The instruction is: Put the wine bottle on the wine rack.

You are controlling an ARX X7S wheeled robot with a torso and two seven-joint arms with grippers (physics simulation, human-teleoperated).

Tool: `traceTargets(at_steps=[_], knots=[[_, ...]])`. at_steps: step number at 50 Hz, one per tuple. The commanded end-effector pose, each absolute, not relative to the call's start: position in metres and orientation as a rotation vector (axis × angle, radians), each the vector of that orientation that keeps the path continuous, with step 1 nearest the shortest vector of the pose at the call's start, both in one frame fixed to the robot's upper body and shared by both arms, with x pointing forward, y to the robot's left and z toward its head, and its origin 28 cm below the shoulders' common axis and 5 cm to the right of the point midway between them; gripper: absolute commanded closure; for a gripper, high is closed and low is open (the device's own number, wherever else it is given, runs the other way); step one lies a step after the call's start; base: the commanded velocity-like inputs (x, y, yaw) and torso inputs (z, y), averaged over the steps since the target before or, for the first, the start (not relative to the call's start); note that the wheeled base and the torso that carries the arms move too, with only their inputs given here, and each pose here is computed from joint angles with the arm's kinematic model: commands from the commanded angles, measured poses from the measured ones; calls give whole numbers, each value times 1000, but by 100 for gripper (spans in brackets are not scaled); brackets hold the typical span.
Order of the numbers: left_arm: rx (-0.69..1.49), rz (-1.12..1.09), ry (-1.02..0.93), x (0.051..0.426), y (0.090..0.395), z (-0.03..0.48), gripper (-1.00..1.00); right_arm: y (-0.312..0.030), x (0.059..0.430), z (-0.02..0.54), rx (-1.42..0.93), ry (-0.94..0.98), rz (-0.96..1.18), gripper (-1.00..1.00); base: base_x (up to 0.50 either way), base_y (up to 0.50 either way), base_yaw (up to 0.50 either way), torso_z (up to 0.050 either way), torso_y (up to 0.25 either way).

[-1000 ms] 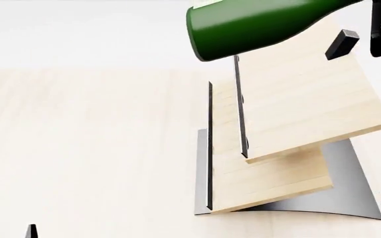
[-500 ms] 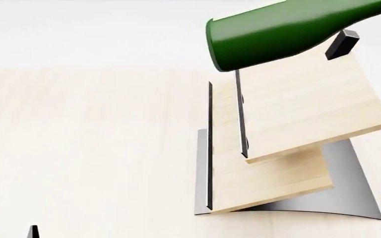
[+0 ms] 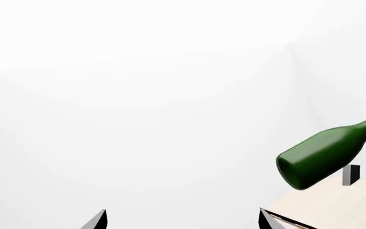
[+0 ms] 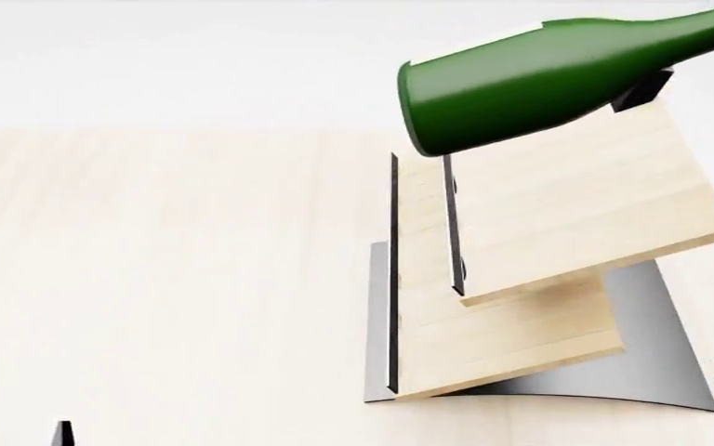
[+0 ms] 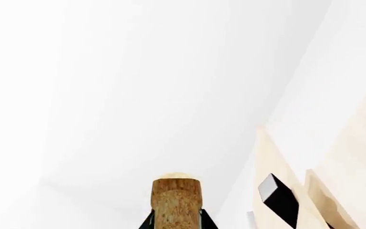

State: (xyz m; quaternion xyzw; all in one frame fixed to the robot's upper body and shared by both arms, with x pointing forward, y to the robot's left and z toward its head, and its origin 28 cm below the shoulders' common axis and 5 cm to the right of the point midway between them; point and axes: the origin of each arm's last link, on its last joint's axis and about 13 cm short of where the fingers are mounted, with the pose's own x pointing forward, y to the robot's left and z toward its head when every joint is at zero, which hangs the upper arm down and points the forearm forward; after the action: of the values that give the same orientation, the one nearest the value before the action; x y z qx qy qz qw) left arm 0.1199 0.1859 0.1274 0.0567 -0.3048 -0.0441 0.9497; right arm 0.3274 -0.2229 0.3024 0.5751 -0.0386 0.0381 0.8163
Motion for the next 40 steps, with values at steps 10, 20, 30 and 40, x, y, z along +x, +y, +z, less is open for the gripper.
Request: traceTargets(at_steps=[10, 20, 30, 40], knots=[[116, -91, -618, 120, 186, 127, -100, -233, 318, 308, 1164, -124, 95, 100, 0, 0, 0, 0, 0], [117, -92, -617, 120, 185, 127, -100, -237, 316, 305, 1159, -127, 88, 100, 0, 0, 0, 1, 1], [117, -92, -616, 120, 185, 126, -100, -240, 317, 301, 1159, -127, 78, 100, 0, 0, 0, 0, 1], [118, -92, -615, 120, 185, 126, -100, -240, 320, 294, 1162, -115, 71, 100, 0, 0, 0, 0, 0]])
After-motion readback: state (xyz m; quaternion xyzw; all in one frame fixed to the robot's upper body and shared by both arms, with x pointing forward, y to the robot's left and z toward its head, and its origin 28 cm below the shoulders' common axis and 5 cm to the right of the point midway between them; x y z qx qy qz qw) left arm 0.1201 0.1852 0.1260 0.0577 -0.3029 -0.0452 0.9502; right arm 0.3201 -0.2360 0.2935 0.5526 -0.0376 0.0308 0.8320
